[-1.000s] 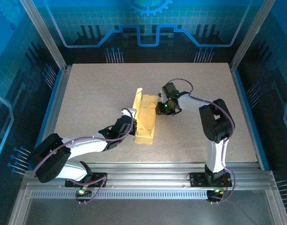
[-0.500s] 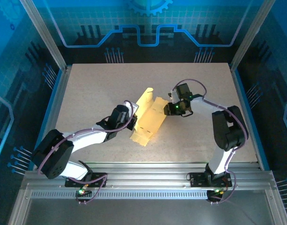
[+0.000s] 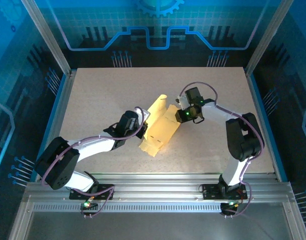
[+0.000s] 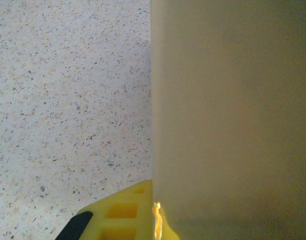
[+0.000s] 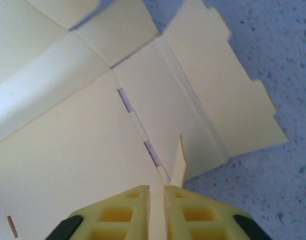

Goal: Fold the paper box

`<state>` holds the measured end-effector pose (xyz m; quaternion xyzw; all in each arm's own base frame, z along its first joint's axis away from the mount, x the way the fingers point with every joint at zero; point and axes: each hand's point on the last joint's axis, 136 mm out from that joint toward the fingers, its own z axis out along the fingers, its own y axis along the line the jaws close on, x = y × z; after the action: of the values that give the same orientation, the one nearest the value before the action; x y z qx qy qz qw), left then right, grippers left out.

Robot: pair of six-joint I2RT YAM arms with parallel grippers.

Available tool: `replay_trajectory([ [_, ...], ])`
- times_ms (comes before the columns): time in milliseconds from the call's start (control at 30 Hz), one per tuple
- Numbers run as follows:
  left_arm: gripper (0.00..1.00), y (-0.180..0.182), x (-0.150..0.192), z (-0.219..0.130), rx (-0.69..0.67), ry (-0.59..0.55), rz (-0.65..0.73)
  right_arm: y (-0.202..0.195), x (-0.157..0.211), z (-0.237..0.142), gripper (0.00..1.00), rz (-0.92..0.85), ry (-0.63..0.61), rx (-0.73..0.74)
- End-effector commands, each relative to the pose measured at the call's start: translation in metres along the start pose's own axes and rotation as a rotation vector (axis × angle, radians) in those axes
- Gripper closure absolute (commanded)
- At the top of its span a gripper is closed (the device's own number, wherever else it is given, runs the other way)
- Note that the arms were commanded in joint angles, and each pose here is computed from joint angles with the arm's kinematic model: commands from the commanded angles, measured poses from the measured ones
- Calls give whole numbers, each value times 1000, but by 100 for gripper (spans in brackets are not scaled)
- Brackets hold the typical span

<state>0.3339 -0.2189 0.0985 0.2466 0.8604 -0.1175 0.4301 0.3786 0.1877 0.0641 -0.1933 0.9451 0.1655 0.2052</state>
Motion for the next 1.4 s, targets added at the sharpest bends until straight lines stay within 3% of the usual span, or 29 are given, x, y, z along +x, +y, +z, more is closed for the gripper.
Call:
replay_trajectory([
  [0,96,-10,-8,-3,48,-5,29,13,1,7,89,-100,46,4],
  [300,96,-14,-12,-5,60,-22,20,21,15,15,98,-106,117,36],
  [500,96,-12,-9,-2,49,-16,16,18,-9,-11,65,96,-16,-90],
  [633,96,-2,-8,0,36,6,-99,12,-43,-24,56,339,-116,-331],
  [700,96,7,-5,3,28,40,-209,15,-62,-31,56,353,-165,-378],
  [867,97,10,-13,2,216,42,-440,15,-76,-32,60,153,-186,-349],
  [1233,100,15,-74,-35,524,-103,-465,40,-76,-50,56,-349,-176,-552],
  [1367,100,14,-91,-50,615,-121,-446,40,-80,-71,47,-462,-224,-645],
])
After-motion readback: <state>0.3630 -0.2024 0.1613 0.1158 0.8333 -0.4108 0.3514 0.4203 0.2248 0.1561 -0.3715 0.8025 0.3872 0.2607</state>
